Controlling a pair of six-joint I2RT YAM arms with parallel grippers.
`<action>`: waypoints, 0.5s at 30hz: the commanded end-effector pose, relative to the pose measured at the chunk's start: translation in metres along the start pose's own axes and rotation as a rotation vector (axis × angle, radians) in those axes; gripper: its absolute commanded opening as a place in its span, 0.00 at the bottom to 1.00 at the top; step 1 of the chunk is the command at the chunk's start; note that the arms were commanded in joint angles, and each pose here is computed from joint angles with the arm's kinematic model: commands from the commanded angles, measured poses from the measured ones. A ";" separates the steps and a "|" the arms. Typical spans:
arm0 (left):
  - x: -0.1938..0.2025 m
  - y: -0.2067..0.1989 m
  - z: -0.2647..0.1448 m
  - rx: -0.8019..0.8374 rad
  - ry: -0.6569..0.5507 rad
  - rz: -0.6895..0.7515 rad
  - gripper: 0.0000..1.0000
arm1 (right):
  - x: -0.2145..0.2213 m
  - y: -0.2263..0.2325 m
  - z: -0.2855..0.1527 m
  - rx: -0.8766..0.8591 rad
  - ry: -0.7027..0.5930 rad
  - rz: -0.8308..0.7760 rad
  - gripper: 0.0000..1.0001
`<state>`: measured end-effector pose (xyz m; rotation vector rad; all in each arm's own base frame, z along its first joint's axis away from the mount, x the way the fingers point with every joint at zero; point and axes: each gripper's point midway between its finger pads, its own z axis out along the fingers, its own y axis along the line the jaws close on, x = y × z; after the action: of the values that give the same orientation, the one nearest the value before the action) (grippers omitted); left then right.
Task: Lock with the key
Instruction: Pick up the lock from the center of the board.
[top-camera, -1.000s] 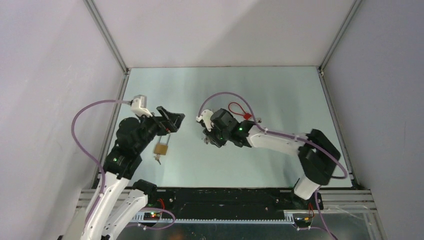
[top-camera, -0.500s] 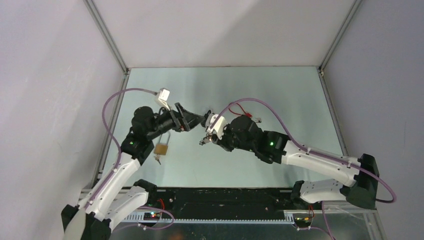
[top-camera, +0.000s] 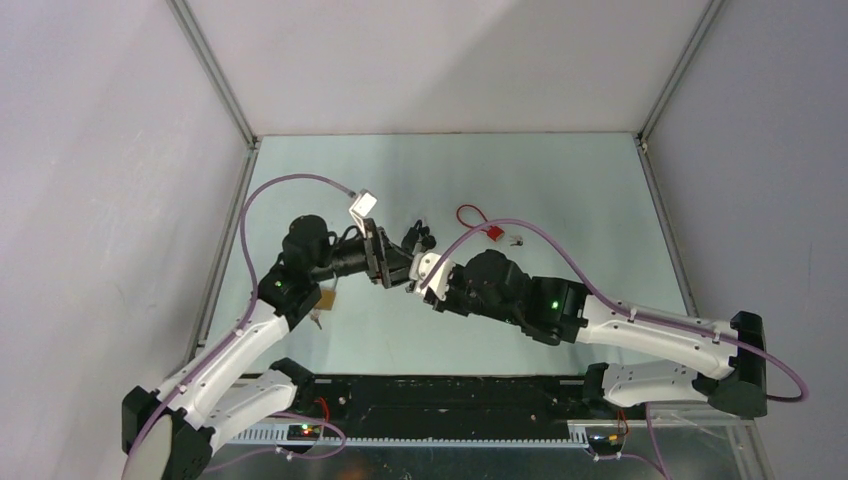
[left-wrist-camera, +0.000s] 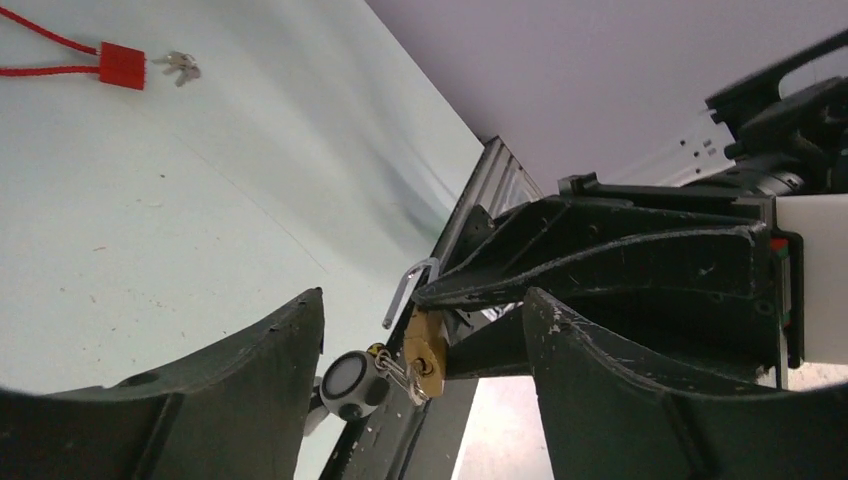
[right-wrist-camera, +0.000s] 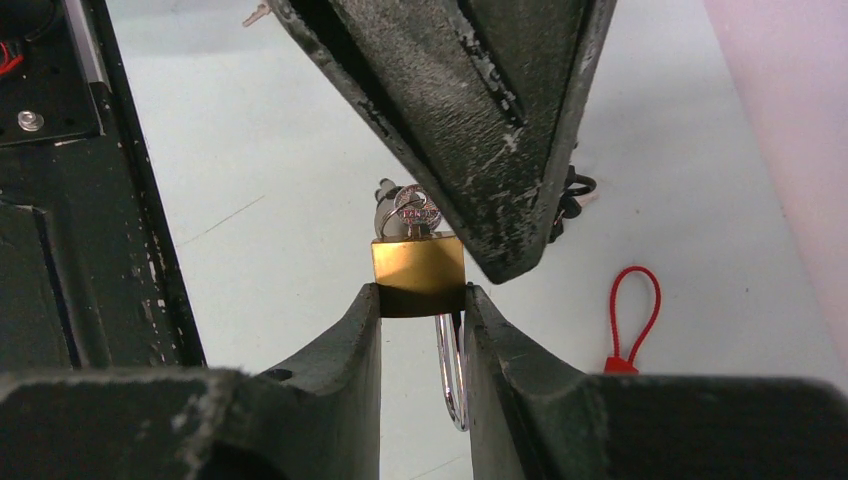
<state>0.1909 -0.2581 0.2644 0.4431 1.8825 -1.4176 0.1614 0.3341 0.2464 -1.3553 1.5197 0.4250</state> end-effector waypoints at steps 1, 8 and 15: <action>0.012 -0.017 -0.005 0.103 0.044 0.061 0.75 | -0.015 -0.014 -0.009 0.069 -0.043 -0.032 0.11; 0.031 -0.025 -0.006 0.170 0.109 0.092 0.73 | -0.023 -0.018 -0.011 0.092 -0.072 -0.032 0.10; 0.033 -0.025 -0.003 0.174 0.121 0.092 0.56 | -0.031 -0.014 -0.015 0.077 -0.106 -0.045 0.10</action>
<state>0.1577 -0.2652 0.2509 0.6282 1.8746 -1.5106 0.1640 0.3312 0.2498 -1.3549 1.4942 0.3657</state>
